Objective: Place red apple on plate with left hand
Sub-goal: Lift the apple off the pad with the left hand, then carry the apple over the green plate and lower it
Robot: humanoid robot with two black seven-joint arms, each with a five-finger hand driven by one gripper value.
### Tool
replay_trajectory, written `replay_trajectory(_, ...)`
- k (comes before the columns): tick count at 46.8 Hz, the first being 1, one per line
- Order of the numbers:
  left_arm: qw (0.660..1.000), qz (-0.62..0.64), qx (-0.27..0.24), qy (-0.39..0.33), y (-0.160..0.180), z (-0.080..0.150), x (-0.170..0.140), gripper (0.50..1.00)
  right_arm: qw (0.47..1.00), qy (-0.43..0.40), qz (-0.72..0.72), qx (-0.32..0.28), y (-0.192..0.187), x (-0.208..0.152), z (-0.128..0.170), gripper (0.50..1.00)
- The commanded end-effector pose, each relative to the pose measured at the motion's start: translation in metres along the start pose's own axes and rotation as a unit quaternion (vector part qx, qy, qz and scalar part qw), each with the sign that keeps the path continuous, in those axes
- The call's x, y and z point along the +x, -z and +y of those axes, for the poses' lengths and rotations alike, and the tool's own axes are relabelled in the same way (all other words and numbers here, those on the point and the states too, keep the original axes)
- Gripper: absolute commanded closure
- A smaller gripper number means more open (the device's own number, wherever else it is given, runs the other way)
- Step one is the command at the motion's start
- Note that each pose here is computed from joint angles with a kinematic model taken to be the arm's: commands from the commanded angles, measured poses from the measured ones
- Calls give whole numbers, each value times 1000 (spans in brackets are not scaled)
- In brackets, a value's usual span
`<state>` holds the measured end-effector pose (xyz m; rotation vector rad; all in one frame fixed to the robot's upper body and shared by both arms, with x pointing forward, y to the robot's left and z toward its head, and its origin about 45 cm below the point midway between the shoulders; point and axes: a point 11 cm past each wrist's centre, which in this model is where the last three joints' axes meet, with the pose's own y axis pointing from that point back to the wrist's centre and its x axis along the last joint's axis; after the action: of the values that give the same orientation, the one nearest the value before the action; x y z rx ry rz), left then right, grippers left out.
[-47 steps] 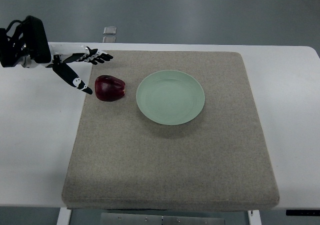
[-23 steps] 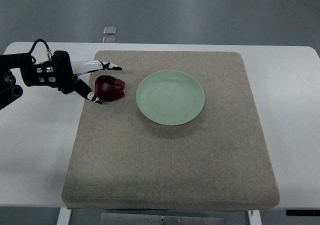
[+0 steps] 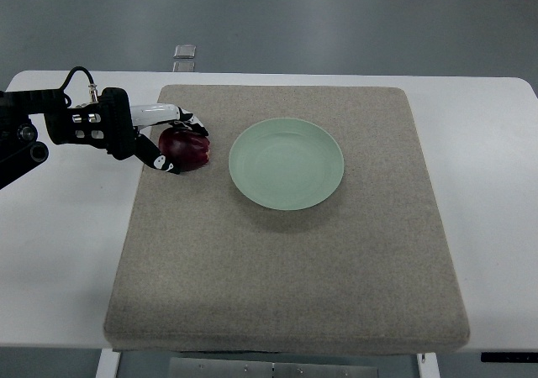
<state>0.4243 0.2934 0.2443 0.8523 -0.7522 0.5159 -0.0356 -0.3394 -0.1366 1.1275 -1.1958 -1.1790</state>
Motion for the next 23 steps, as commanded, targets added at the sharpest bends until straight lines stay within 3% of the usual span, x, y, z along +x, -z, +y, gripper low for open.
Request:
replay_trajectory(1,1000,-9,-1,-5,-2,1,7,966,1000,0,0,0,0,0,0,572)
replay_trajectory(2,1000,-11,0,-7,-3,1,10,1000,1000,0,0,0,0,0,0,570)
replay_trajectory(14,998,-38,-32,-43,-27,5,53,1000,1000,0,0,0,0,0,0,570)
replay_trajectory(19,997,-44,-49,-40,-40,-3,53,1000,1000,0,0,0,0,0,0,570)
replay_trajectory(23,995,-42,-82,-27,-65,-25,42,1000,1000,0,0,0,0,0,0,570)
